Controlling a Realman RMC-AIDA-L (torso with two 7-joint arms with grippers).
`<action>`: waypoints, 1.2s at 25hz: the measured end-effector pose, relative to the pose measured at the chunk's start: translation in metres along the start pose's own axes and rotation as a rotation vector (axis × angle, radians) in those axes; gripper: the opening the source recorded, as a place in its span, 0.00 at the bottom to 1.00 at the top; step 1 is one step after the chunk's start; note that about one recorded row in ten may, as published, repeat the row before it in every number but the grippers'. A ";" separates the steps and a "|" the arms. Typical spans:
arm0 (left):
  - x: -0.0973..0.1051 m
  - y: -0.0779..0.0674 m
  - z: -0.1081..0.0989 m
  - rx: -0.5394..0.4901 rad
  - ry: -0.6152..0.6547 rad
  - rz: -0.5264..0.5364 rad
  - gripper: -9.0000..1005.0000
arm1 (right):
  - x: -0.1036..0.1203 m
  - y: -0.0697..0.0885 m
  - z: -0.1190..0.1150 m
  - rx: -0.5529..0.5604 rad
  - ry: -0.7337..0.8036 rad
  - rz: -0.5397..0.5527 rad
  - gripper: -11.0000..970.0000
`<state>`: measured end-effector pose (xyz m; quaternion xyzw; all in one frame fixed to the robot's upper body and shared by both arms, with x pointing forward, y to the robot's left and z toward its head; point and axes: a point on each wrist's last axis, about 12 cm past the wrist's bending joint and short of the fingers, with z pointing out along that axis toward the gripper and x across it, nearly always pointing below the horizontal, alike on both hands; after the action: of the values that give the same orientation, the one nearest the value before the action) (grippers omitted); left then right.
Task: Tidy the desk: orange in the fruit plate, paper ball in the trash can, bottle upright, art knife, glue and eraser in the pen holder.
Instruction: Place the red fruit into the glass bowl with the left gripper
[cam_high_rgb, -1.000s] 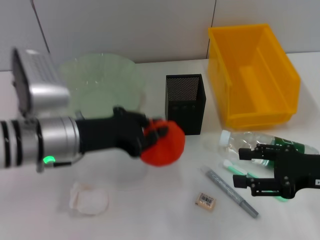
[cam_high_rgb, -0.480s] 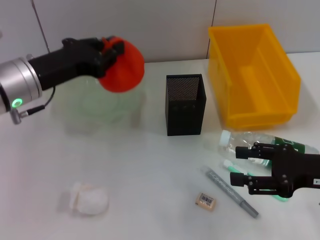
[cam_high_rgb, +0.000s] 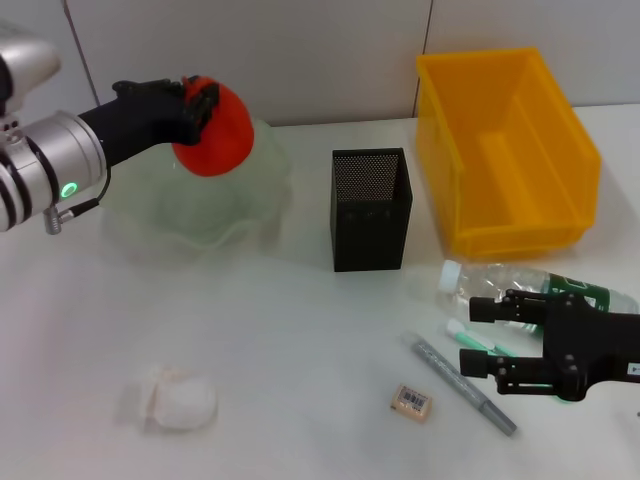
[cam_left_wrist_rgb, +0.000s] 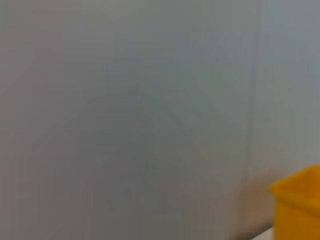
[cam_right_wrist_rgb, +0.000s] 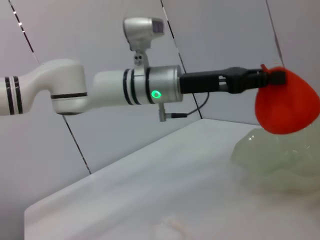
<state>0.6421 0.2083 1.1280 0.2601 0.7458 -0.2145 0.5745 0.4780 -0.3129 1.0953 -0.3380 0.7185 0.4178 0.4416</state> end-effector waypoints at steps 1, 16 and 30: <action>0.002 0.001 0.003 -0.015 0.012 0.005 0.25 | 0.000 0.000 0.000 -0.001 0.000 0.002 0.79; 0.011 0.002 0.025 -0.083 0.090 0.030 0.32 | 0.003 -0.002 0.001 0.007 -0.025 0.005 0.79; 0.008 0.005 0.024 -0.109 0.041 0.007 0.49 | 0.002 -0.002 0.001 0.003 -0.026 0.003 0.79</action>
<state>0.6618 0.1980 1.1145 0.2354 0.7672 -0.1664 0.5730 0.4789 -0.3128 1.0925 -0.3307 0.7138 0.4219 0.4507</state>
